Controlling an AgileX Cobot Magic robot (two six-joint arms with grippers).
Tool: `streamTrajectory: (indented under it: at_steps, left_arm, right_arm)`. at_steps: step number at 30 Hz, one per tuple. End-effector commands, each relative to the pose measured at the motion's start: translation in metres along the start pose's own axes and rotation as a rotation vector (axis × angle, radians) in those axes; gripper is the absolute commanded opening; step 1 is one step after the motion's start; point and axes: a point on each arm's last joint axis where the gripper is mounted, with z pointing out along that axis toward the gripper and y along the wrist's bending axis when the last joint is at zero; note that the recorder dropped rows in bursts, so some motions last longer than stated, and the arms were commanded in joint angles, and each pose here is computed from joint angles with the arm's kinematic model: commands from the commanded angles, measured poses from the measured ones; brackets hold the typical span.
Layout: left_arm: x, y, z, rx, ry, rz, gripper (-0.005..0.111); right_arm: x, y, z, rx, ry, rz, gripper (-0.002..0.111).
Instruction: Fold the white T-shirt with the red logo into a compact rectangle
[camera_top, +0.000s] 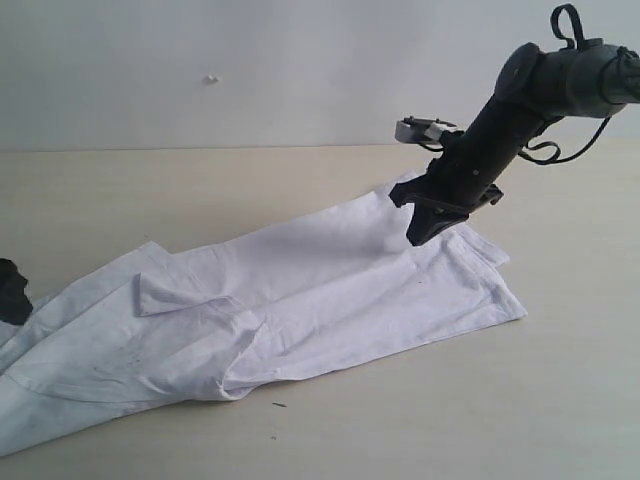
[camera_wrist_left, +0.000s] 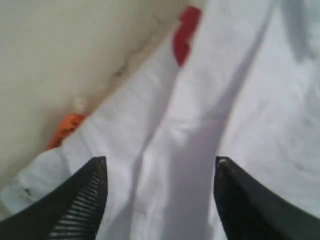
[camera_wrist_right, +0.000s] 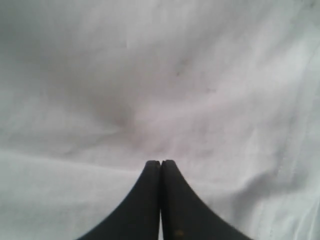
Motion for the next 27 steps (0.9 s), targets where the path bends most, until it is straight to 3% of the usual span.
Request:
streamTrajectory:
  at_steps: [1,6,9,21,27]
  left_arm:
    - [0.005,0.03,-0.004,-0.07,-0.088,-0.235,0.061]
    - [0.023,0.055,-0.003,0.001,-0.038,-0.48,0.061]
    - [0.031,0.064,0.005,0.042,-0.005,-0.568,0.061]
    - [0.038,0.071,0.028,0.057,0.054,-0.599,0.067]
    - [0.053,0.093,0.016,0.039,0.049,-0.684,0.067]
  right_arm:
    - [-0.006,0.005,-0.019,0.019,-0.046,-0.013,0.0]
    - [-0.004,0.001,-0.007,0.012,-0.023,-0.004,0.0]
    - [-0.001,-0.001,-0.001,0.01,0.002,-0.002,0.0]
    - [0.0,-0.001,0.0,0.0,0.015,0.007,0.0]
    - [0.0,-0.001,0.0,-0.001,0.017,0.007,0.0]
